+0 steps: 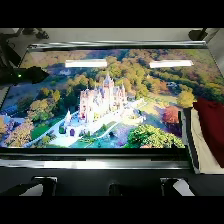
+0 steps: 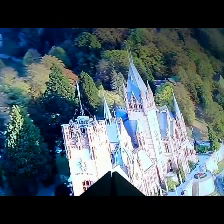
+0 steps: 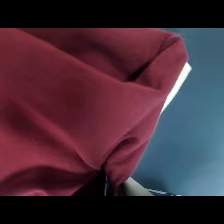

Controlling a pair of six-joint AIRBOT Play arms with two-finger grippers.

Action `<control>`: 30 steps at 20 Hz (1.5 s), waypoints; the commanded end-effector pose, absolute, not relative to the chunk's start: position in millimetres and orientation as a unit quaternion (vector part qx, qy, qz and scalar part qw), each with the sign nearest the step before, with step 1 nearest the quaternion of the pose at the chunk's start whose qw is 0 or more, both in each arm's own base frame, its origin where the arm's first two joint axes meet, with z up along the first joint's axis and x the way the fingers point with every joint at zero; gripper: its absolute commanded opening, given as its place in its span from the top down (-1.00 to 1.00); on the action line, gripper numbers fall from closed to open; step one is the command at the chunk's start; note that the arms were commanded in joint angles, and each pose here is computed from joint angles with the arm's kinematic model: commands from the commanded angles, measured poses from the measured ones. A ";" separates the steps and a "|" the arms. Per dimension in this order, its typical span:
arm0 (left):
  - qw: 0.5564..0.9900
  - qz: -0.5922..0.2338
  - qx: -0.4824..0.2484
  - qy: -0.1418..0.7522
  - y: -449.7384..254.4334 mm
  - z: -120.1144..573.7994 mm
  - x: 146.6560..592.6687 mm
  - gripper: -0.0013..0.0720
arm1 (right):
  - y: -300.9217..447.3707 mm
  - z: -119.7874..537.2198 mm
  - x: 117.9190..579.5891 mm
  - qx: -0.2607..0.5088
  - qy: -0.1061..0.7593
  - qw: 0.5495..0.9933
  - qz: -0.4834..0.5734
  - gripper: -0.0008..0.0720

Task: Fold the shirts.

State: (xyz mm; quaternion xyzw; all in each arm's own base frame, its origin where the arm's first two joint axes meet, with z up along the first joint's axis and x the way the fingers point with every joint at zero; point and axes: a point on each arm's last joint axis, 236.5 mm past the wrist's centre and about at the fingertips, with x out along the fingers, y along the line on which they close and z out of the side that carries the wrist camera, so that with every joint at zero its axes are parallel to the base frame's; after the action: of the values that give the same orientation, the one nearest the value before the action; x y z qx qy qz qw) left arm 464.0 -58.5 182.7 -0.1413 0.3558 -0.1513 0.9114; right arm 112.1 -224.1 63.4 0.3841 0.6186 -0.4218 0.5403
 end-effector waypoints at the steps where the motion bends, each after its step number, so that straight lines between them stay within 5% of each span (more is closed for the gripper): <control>1: 0.911 -0.152 -0.143 0.356 -59.1 182.9 464.0 0.87 | -230.8 51.2 107.7 0.372 0.619 0.540 -0.432 0.06; 2: 0.910 -0.157 -0.149 0.353 -61.8 185.8 463.8 0.87 | -238.4 52.0 112.7 0.361 0.611 0.556 -0.432 -0.59; 3: 0.910 -0.164 -0.158 0.345 -66.0 193.2 463.3 0.87 | -246.1 59.7 118.0 0.342 0.608 0.578 -0.423 -0.78; 5: 0.922 -0.180 -0.137 0.315 -70.9 228.5 461.7 0.88 | -278.2 101.4 154.7 0.299 0.541 0.667 -0.415 -0.76; 8: 0.969 -0.103 -0.025 0.225 -44.7 303.2 476.3 0.88 | -290.2 237.1 280.5 0.270 0.297 0.858 -0.322 -0.75; 11: 0.973 0.047 0.065 0.218 -4.8 310.0 485.0 0.88 | -202.8 311.5 378.0 0.184 0.212 0.941 -0.188 -0.72; 13: 0.941 0.056 0.080 0.323 -12.6 248.6 480.3 0.85 | -115.4 275.6 417.9 0.121 0.293 0.943 -0.100 -0.72; 14: 0.916 0.051 0.078 0.390 -18.9 209.0 472.1 0.47 | -78.1 244.6 427.5 0.105 0.347 0.929 -0.074 -0.72; 15: 0.878 0.045 0.072 0.471 -24.6 161.2 455.2 -0.37 | -40.8 208.4 432.3 0.106 0.408 0.905 -0.052 -0.72; 16: 0.834 0.039 0.065 0.546 -29.9 118.8 432.3 -0.89 | -8.0 175.7 431.7 0.114 0.465 0.877 -0.029 -0.72; 18: 0.778 0.005 0.040 0.627 -49.3 58.3 393.0 -0.85 | 50.1 117.7 418.4 0.120 0.572 0.811 0.030 -0.76; 20: 0.801 -0.004 -0.012 0.599 -65.5 41.2 382.5 -0.74 | 70.8 85.0 405.6 0.105 0.631 0.767 0.044 -0.76; 21: 0.813 -0.004 -0.022 0.582 -68.2 36.7 377.6 -0.62 | 74.2 77.5 404.0 0.095 0.641 0.760 0.044 -0.76; 30: 0.812 -0.007 -0.020 0.583 -68.5 24.0 368.7 -0.63 | 75.5 73.3 403.8 0.086 0.645 0.758 0.043 -0.75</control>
State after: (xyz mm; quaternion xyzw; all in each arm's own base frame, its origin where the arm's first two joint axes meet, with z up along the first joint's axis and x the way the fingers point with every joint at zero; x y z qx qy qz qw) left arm 369.9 -66.4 26.3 -0.0143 0.5844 -0.0060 0.8113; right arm 405.8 72.6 75.6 0.0881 0.6398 0.0413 0.7623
